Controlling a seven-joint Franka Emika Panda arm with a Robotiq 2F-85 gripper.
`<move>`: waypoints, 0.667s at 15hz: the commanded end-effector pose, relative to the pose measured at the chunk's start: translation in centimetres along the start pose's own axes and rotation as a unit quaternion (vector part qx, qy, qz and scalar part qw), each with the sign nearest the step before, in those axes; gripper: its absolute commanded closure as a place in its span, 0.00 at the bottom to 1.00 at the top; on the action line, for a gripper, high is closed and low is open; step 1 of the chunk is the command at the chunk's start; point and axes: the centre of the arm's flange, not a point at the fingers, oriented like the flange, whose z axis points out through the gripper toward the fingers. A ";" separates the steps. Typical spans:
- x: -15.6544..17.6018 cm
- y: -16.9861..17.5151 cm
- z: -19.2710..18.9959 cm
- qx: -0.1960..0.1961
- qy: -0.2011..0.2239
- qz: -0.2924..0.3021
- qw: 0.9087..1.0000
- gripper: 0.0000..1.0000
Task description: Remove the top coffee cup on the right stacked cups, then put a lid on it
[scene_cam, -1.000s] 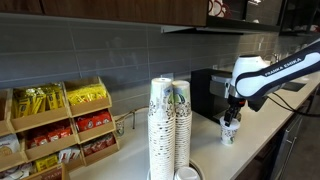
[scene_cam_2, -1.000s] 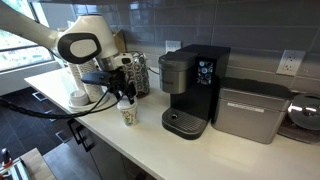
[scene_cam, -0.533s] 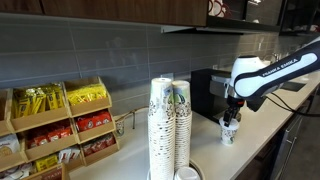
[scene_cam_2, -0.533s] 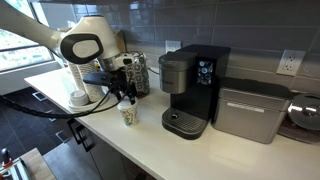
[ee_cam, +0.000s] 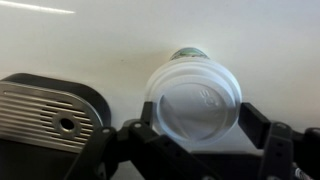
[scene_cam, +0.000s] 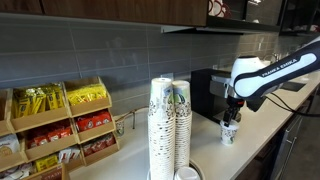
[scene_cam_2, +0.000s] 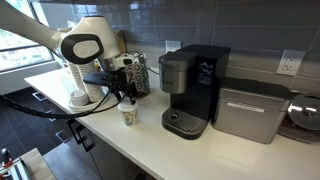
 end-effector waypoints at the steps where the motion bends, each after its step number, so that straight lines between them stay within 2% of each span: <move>1: 0.1 0.5 0.0 -0.006 -0.004 0.002 1.000 0.10; 2: 0.1 0.5 -0.1 -0.006 -0.004 0.002 1.000 0.02; 6: 0.1 0.4 -0.8 -0.008 0.001 0.002 1.000 0.00; 10: -1.2 -0.3 -3.3 -0.020 0.010 -0.003 1.000 0.00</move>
